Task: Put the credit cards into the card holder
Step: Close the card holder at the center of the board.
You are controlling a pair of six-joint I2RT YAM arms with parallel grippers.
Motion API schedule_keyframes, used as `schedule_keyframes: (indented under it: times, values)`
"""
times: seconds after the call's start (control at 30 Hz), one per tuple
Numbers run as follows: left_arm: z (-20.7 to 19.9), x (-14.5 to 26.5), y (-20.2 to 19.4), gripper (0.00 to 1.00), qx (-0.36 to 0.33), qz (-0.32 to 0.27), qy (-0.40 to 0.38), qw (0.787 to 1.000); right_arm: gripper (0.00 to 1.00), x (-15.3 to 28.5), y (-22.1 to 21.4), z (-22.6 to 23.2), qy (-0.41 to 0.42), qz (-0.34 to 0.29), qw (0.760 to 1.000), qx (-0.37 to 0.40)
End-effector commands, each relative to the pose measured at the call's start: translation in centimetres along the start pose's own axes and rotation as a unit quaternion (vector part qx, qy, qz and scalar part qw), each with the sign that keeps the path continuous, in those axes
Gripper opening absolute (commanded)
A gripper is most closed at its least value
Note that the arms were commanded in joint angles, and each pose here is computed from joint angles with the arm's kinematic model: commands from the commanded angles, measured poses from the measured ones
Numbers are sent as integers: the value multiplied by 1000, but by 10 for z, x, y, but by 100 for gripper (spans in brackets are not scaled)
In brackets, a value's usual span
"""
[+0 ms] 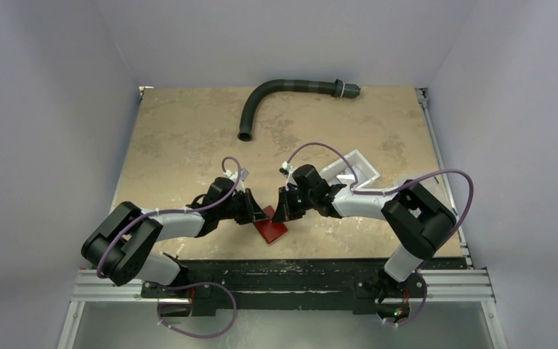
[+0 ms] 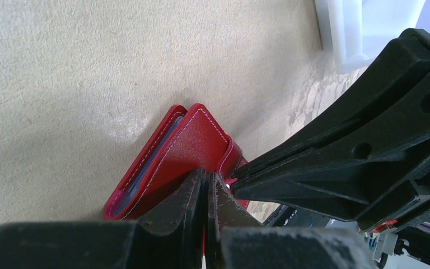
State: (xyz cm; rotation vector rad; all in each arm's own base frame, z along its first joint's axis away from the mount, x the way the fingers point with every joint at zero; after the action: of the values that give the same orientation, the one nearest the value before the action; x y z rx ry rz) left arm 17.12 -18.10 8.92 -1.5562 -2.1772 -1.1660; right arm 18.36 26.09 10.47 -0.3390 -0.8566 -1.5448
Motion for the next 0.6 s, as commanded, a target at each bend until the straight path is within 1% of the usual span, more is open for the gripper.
schedule_keyframes:
  times: [0.0,0.2,0.4,0.57]
  values:
    - [9,2,-7,0,8,7,27,1000,0,3,4,-2,-48,-26,998,-9]
    - [9,2,-7,0,8,6,27,1000,0,3,4,-4,-46,-33,998,-19]
    - [9,3,-8,0,9,6,27,1000,0,3,8,-7,-64,-42,997,-32]
    - [9,3,-8,0,9,5,26,1000,0,3,7,-7,-58,-37,997,-35]
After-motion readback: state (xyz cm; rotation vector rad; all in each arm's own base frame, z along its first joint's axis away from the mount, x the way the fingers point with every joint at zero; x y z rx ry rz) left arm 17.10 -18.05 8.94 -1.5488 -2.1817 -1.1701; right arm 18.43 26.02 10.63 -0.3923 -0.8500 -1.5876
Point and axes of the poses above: each gripper's point midway between its finger pads, its own x axis back along the fingers, its own z axis along the line the jaws close on, y = z × x, the point moved 10 cm from there along x, back along the fingers, and after that the axes turned 9 degrees about -x, right-handed, at the moved point
